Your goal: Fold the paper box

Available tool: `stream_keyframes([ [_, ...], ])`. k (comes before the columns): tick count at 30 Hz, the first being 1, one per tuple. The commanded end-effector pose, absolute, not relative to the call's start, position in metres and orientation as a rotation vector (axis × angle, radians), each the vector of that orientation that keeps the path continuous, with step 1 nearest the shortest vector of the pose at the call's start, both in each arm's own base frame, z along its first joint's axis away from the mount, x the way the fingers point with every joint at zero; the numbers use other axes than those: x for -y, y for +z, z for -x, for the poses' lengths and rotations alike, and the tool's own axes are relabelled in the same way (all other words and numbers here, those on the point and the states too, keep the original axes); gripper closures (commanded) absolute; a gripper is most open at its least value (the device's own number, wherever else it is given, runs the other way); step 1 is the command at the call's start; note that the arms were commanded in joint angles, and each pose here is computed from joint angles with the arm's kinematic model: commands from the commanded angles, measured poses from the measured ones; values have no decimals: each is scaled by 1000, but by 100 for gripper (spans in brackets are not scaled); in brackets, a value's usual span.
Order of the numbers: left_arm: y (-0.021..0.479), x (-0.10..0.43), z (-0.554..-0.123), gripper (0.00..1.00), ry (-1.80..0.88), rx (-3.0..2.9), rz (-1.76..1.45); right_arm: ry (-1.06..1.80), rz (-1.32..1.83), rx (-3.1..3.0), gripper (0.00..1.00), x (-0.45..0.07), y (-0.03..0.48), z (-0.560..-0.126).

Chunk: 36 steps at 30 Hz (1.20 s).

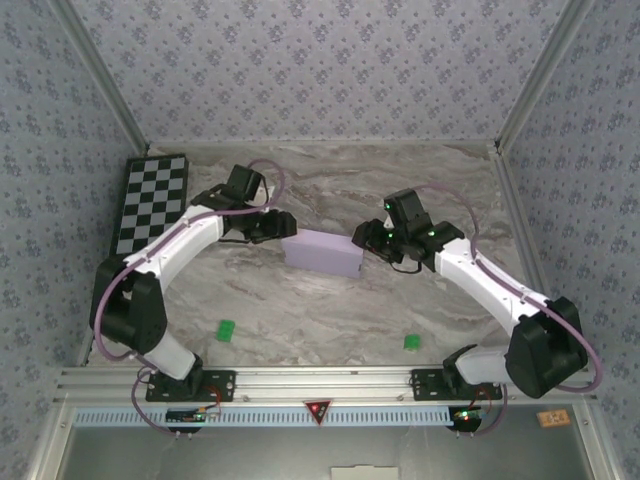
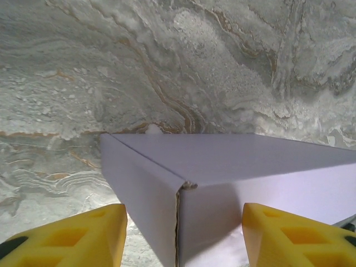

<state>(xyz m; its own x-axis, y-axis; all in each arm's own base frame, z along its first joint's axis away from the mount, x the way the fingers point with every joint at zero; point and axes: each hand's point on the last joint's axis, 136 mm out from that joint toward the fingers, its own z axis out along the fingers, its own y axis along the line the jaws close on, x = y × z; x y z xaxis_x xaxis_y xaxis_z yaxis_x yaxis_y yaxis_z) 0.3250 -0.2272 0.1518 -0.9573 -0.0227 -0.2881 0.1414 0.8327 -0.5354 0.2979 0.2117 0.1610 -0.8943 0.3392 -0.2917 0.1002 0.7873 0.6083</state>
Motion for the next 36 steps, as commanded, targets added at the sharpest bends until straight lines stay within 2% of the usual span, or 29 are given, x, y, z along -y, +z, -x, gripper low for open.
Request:
stream_keyframes([
  [1,165,246,-328,44,-972,-2683,-133,932,-311,-2564,51,-223,165,-306],
  [7,184,249,-342,43,-968,-2620,-144,945,-179,-2535,45,-235,184,-325],
  [12,196,242,-362,42,-893,-2584,-146,932,-21,-2448,27,-243,216,-352],
  [17,201,234,-392,41,-874,-2547,-127,868,77,-2376,24,-240,230,-391],
  [24,185,238,-419,40,-875,-2514,-179,885,150,-2345,21,-242,208,-433],
  [28,164,241,-414,40,-900,-2531,-205,918,146,-2377,21,-244,187,-434],
  [36,141,234,-356,38,-949,-2576,-198,958,138,-2445,21,-248,166,-386],
])
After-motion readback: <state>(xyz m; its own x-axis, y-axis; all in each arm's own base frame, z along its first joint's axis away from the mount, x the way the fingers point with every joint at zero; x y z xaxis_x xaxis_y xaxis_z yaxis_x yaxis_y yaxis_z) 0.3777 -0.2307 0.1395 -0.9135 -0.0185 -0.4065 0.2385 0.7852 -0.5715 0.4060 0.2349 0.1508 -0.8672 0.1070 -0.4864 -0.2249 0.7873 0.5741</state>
